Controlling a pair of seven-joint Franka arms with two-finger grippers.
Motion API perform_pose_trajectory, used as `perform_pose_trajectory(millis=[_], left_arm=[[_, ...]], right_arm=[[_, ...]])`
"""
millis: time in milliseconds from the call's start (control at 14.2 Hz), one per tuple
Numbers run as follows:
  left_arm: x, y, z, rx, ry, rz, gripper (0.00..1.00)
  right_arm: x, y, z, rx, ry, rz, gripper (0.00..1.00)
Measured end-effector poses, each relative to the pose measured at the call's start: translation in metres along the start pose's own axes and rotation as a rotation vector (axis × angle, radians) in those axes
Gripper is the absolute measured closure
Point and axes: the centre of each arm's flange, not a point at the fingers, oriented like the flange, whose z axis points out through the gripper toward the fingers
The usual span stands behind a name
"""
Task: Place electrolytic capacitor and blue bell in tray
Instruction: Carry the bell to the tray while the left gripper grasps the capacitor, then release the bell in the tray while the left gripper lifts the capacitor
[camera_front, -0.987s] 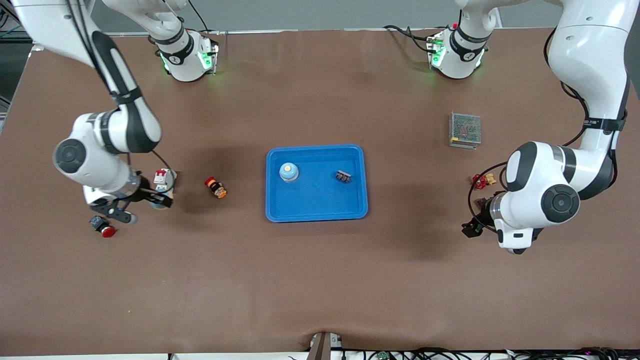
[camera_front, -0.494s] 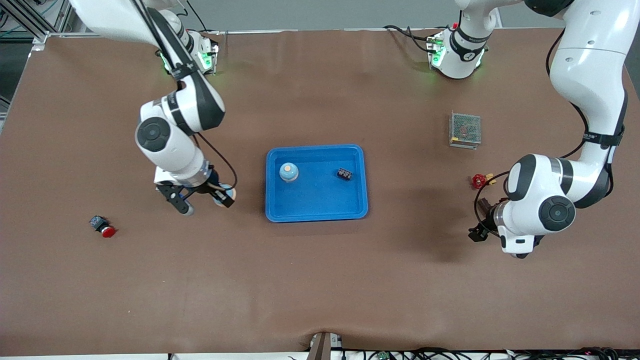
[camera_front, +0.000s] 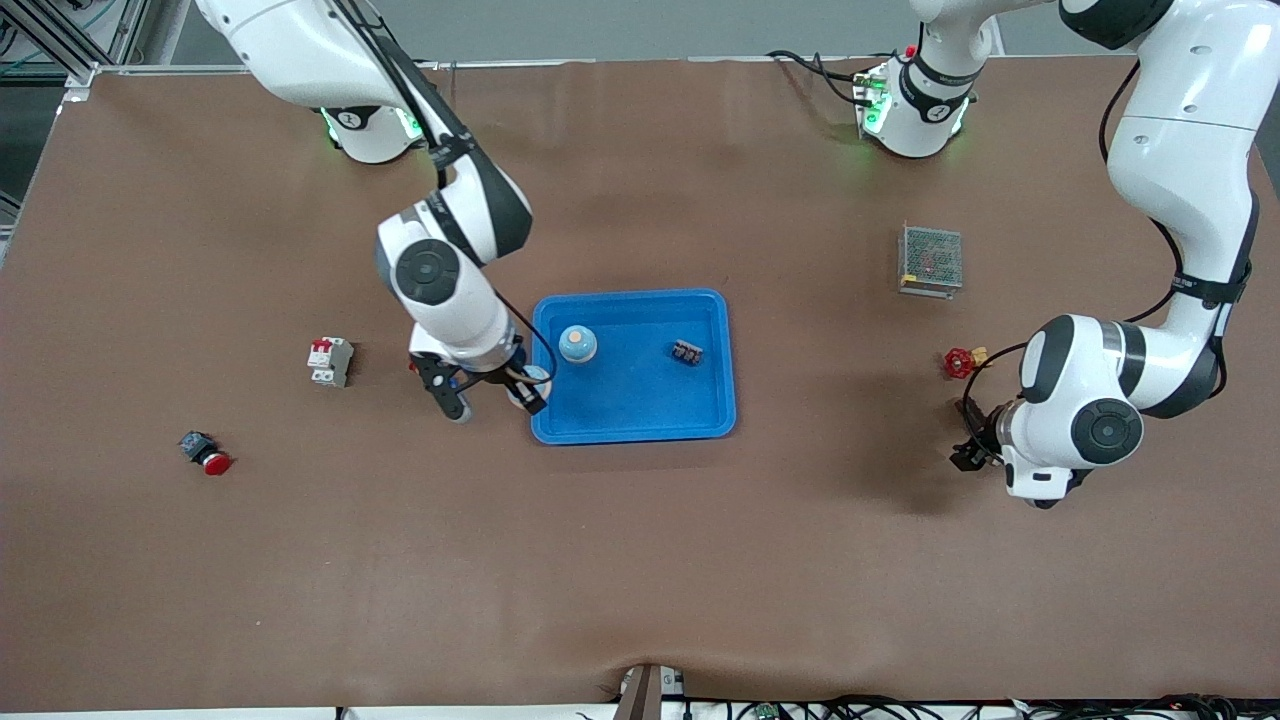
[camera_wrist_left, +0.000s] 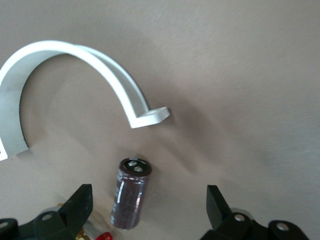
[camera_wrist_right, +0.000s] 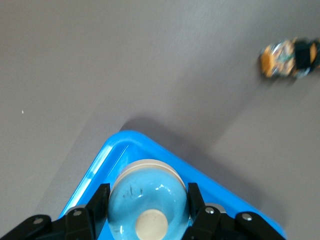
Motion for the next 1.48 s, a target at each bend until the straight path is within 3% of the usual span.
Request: perform_pose_trajectory(millis=[353, 494, 564, 705, 776, 917, 987, 1128, 1481], left_arm=[[-0.015, -0.001, 0.020, 0.030, -0.031, 0.021, 0.04], [-0.016, -0.001, 0.021, 0.033, -0.034, 0.022, 0.19], [-0.016, -0.001, 0.021, 0.033, -0.033, 0.022, 0.20], [-0.016, -0.001, 0.021, 0.033, -0.033, 0.022, 0.40], [-0.016, -0.001, 0.021, 0.033, -0.033, 0.022, 0.40], [-0.014, -0.003, 0.020, 0.032, -0.033, 0.019, 0.52], [-0.013, -0.005, 0.020, 0.031, -0.032, 0.015, 0.53], [-0.010, -0.007, 0.018, 0.028, -0.030, 0.010, 0.71], [-0.011, -0.004, -0.004, 0.005, -0.002, 0.013, 0.70]], right_arm=[[-0.027, -0.010, 0.051, -0.047, 0.047, 0.025, 0.33], [-0.033, -0.011, 0.067, -0.062, 0.049, 0.027, 0.33], [-0.036, -0.012, 0.072, -0.065, 0.049, 0.025, 0.33], [-0.042, -0.013, 0.078, -0.069, 0.048, 0.021, 0.33], [-0.045, -0.013, 0.081, -0.071, 0.048, 0.023, 0.33], [-0.050, -0.014, 0.083, -0.072, 0.048, 0.019, 0.33], [-0.053, -0.014, 0.083, -0.073, 0.049, 0.017, 0.33], [-0.054, -0.013, 0.088, -0.079, 0.049, 0.015, 0.33], [-0.053, -0.013, 0.097, -0.087, 0.053, 0.017, 0.33]])
